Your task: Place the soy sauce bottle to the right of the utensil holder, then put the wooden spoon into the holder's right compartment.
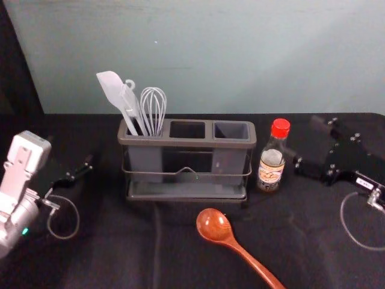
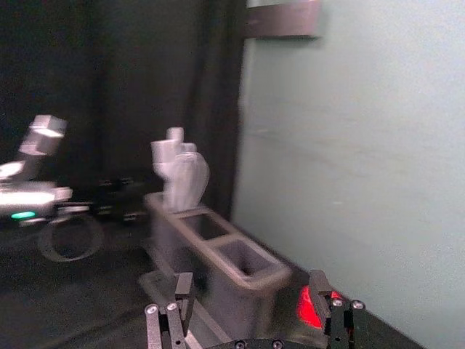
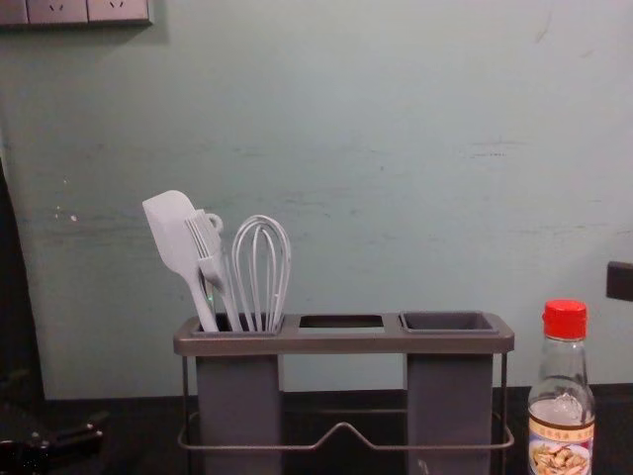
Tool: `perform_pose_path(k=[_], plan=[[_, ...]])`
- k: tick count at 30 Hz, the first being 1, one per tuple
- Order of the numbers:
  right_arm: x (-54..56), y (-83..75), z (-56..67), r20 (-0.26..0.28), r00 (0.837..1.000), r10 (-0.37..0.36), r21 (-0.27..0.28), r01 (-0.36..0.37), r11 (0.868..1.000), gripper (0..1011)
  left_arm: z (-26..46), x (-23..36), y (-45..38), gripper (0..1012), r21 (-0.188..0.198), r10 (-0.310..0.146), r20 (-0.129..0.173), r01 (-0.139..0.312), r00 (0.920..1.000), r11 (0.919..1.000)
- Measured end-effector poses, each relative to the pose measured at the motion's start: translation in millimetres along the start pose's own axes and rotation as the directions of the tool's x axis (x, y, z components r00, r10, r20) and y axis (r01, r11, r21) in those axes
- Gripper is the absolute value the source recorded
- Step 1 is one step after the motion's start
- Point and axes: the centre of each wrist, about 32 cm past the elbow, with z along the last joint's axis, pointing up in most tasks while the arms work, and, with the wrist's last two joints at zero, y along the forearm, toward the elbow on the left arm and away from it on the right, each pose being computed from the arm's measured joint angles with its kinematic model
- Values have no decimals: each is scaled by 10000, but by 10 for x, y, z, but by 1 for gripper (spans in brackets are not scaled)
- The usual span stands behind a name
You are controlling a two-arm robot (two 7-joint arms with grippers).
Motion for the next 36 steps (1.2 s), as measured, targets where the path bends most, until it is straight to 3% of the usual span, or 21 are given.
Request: perform_pose_path(k=[5, 8, 10, 11, 14, 15, 16, 19, 22, 25, 26, 28, 29, 32, 36], plan=[[-136, 16, 291, -323, 9915, 1261, -734, -1282, 9890, 1004, 0, 0, 0, 1011, 1, 0, -1, 0, 10000, 10000], [-252, 87, 462, -671, 9825, 1739, -1613, -1827, 9698, 1004, 0, 0, 0, 1011, 0, 0, 0, 0, 10000, 10000], [-331, 175, 572, -903, 9751, 2026, -2359, -2186, 9469, 1004, 0, 0, 0, 1012, 0, -1, 0, 1, 10000, 10000], [-379, 261, 649, -1070, 9678, 2276, -3004, -2497, 9205, 1004, 0, 0, 0, 1011, 0, 0, 0, 0, 10000, 10000], [-437, 411, 734, -1317, 9572, 2577, -4009, -2892, 8693, 1004, 0, 0, 0, 1011, 1, -1, -1, 1, 10000, 10000], [-465, 503, 778, -1445, 9517, 2709, -4535, -3071, 8367, 1004, 0, 0, 0, 1011, 1, -1, -1, 1, 10000, 10000], [-479, 555, 797, -1521, 9490, 2762, -4794, -3152, 8191, 1004, 0, 0, 0, 1011, 1, -1, 0, 1, 10000, 10000], [-482, 703, 821, -1797, 9439, 2769, -5527, -3298, 7654, 1004, 0, 0, 0, 1011, 0, 0, 0, 0, 10000, 10000], [-434, 899, 758, -2166, 9430, 2526, -6341, -3326, 6981, 1004, 0, 0, 0, 1012, 0, 0, 0, 0, 10000, 10000], [-409, 1005, 713, -2212, 9443, 2436, -6723, -3287, 6633, 1004, 0, 0, 0, 1011, -1, 0, -1, 0, 10000, 10000], [-400, 1064, 692, -2196, 9447, 2435, -6905, -3269, 6452, 1004, 0, 0, 0, 1011, -1, -1, -1, 1, 10000, 10000], [-397, 1126, 678, -2132, 9450, 2481, -7062, -3245, 6293, 1005, 0, 0, 0, 1011, 0, 0, 0, 0, 10000, 10000], [-401, 1185, 669, -2078, 9439, 2565, -7187, -3252, 6146, 1004, 0, 0, 0, 1011, 1, -1, -1, 1, 10000, 10000], [-408, 1292, 657, -1994, 9417, 2709, -7375, -3262, 5914, 1004, 0, 0, 0, 1011, 0, 0, 0, 0, 10000, 10000], [-425, 1423, 650, -1917, 9398, 2830, -7530, -3258, 5718, 1004, 0, 0, 0, 1011, 1, 0, -1, 0, 10000, 10000]])
